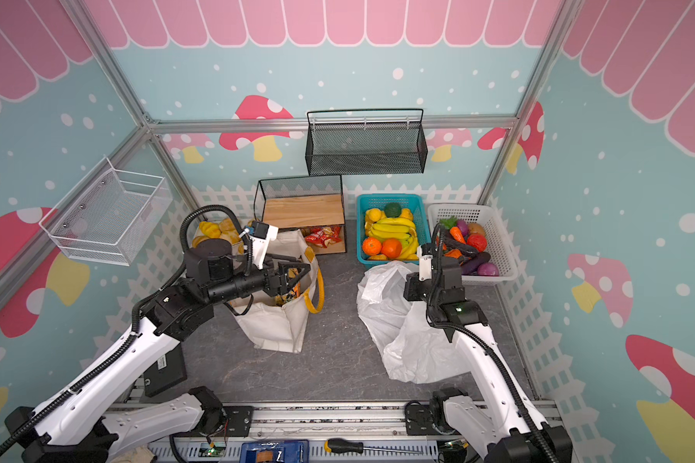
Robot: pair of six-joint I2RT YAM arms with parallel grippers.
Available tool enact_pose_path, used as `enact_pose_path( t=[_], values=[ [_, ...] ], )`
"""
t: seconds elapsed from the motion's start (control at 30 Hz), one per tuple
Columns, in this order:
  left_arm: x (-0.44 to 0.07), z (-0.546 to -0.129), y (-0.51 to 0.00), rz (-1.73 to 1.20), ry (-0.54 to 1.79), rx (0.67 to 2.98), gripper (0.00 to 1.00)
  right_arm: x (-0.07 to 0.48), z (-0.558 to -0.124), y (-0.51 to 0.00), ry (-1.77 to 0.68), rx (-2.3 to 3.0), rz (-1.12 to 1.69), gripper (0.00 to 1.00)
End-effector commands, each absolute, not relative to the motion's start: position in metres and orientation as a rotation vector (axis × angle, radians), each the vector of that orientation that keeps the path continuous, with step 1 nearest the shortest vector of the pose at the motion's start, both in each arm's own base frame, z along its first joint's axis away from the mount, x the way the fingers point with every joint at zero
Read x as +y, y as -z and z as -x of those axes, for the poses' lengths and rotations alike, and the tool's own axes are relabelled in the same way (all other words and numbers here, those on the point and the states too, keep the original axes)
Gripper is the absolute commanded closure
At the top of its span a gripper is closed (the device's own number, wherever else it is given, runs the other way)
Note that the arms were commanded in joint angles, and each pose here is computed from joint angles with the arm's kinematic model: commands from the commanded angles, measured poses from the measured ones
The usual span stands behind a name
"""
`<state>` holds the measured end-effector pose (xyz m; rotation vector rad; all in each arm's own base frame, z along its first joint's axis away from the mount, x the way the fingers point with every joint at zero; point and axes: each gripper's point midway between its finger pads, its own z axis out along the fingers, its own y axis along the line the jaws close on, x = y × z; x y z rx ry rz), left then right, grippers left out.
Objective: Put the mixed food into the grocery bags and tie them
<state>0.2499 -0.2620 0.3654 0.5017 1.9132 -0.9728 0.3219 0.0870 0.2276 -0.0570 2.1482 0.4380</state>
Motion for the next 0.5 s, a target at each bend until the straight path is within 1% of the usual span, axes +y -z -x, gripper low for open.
enact_pose_path(
  t=[0.0, 0.13, 0.3, 0.47],
  values=[
    [-0.278, -0.244, -0.367, -0.559, 0.914, 1.838, 0.29, 0.108, -0.328, -0.274, -0.628, 2.005, 0.036, 0.99],
    [-0.290, -0.237, -0.347, -0.573, 0.891, 1.869, 0.27, 0.103, -0.330, -0.294, -0.659, 1.918, -0.039, 0.99],
    [-0.317, -0.223, -0.322, -0.573, 0.943, 1.884, 0.26, 0.100, -0.330, -0.313, -0.728, 1.806, -0.130, 0.99],
    [-0.335, -0.231, -0.290, -0.497, 0.973, 1.922, 0.25, 0.107, -0.333, -0.319, -0.821, 1.756, -0.148, 0.99]
  ],
)
